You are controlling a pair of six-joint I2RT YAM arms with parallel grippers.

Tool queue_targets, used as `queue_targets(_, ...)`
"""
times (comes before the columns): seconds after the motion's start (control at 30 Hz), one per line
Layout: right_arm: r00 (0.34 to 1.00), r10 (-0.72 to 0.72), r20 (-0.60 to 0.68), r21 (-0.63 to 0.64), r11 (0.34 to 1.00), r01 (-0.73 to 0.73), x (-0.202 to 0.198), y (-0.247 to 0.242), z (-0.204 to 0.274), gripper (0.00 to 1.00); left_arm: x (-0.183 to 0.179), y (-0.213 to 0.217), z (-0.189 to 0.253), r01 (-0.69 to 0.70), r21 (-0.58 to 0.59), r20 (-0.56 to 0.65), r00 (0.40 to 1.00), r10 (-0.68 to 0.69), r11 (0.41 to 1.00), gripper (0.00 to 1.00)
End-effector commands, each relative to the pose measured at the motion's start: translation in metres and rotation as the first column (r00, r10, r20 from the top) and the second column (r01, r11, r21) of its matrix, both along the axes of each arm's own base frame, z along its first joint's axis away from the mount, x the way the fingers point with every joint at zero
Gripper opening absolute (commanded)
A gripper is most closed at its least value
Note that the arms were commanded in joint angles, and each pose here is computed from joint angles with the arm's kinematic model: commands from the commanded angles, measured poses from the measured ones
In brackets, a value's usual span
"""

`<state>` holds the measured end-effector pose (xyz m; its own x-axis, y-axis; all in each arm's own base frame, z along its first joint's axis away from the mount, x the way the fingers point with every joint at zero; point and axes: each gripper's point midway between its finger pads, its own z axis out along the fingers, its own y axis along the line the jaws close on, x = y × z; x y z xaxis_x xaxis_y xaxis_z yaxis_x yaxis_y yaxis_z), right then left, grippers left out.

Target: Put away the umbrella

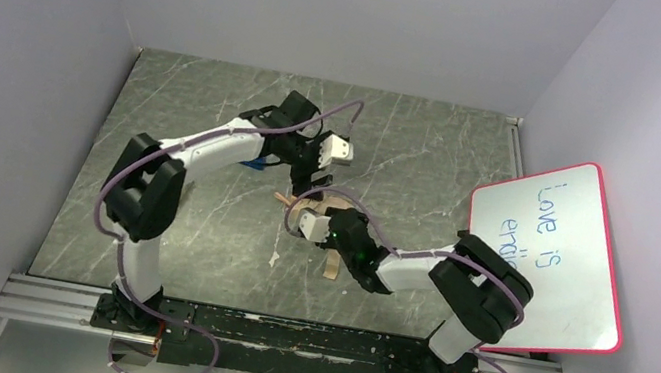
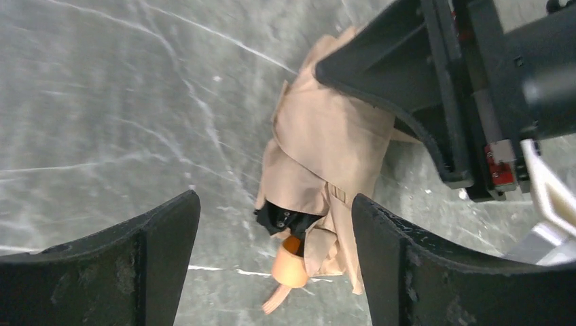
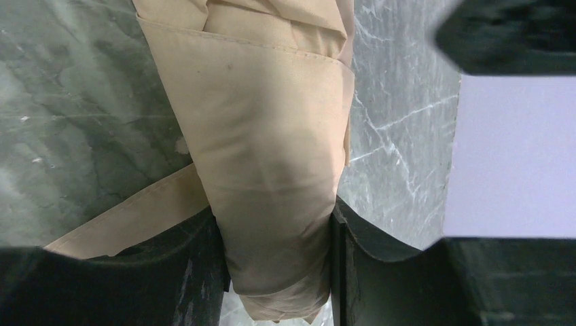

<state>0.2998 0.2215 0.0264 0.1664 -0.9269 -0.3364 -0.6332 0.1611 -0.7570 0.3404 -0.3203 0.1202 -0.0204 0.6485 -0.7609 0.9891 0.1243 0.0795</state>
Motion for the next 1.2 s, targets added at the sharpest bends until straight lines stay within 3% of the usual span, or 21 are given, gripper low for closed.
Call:
queue_targets(0.0, 0.982, 0.008, -0.190, -0.203, 0.978, -0.047, -0.051, -0.039, -0.065, 0.21, -0.035, 0.003, -0.020, 0.190, 0.016, -0.178, 0.967, -0.184, 0.982, 0.86)
queue_targets(0.23, 0.981, 0.031, -0.191, -0.224, 0.972, -0.074, -0.057, -0.037, -0.067, 0.20, -0.050, -0.003, -0.040, 0.267, -0.031, -0.325, 0.909, -0.262, 0.963, 0.86)
queue_targets(0.6, 0.983, 0.041, -0.178, -0.222, 0.972, -0.080, -0.055, -0.033, -0.064, 0.20, -0.059, 0.004, -0.081, 0.267, 0.018, -0.435, 0.870, -0.233, 0.964, 0.84)
queue_targets(1.0, 0.989, 0.059, -0.134, -0.198, 0.977, -0.085, -0.053, -0.027, -0.053, 0.20, -0.072, 0.027, -0.127, 0.237, 0.200, -0.477, 0.871, -0.117, 0.951, 0.83)
queue_targets(1.17, 0.990, 0.062, -0.126, -0.195, 0.977, -0.086, -0.053, -0.026, -0.052, 0.20, -0.077, 0.038, -0.145, 0.225, 0.270, -0.491, 0.869, -0.067, 0.936, 0.78)
